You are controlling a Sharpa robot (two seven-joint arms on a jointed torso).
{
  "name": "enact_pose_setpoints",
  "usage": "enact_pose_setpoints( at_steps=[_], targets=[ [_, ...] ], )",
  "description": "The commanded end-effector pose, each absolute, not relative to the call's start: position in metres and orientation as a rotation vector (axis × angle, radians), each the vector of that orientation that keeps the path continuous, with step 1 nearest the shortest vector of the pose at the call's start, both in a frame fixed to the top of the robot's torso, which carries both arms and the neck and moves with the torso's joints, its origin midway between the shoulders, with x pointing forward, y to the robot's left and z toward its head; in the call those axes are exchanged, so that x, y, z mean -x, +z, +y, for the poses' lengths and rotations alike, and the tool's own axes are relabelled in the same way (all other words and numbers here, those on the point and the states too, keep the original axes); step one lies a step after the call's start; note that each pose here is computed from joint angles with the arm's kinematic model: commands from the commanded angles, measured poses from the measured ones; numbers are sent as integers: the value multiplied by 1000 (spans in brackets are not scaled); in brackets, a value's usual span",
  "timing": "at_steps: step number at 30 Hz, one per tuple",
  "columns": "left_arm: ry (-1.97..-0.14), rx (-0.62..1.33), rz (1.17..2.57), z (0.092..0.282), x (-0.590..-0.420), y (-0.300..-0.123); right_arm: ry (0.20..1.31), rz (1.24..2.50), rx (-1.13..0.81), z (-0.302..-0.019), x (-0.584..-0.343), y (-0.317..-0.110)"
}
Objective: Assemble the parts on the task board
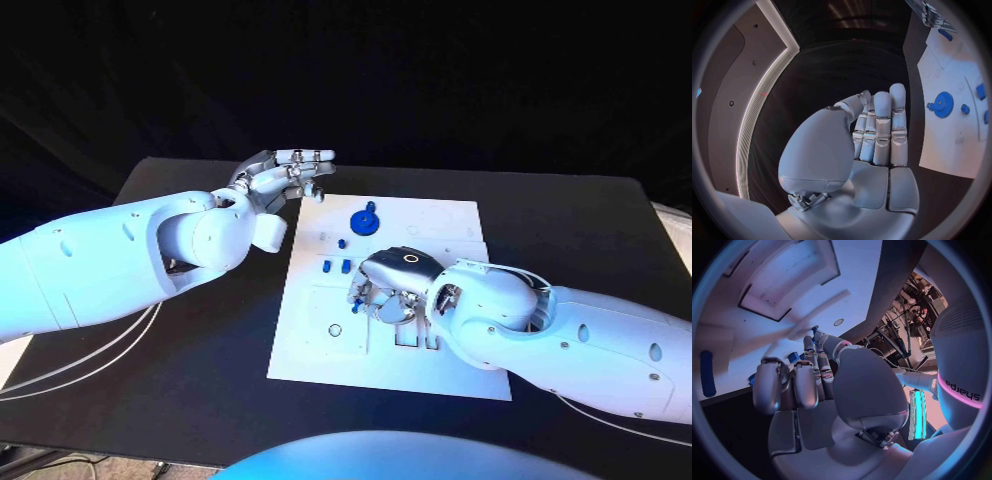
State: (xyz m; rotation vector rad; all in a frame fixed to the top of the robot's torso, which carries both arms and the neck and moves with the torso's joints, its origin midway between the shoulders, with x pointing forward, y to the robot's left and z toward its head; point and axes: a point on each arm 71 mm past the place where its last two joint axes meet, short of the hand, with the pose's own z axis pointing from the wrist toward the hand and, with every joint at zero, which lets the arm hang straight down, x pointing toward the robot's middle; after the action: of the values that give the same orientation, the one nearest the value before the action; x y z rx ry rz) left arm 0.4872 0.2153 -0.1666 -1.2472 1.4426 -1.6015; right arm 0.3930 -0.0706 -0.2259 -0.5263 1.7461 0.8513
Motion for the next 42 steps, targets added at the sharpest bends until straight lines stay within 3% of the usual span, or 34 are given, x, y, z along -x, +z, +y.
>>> enact_pose_setpoints(
  at_steps=[1,23,42],
  targets=[
    [-1627,1235,1443,213,-487,-165,842,1770,556,-70,-392,-229],
    [-1618,1230,1449,216,-488,-166,766,1738,632,-61,-392,-234],
    [-1600,1234,1448,219,-490,-167,770,1738,622,-64,-391,-234]
  ],
)
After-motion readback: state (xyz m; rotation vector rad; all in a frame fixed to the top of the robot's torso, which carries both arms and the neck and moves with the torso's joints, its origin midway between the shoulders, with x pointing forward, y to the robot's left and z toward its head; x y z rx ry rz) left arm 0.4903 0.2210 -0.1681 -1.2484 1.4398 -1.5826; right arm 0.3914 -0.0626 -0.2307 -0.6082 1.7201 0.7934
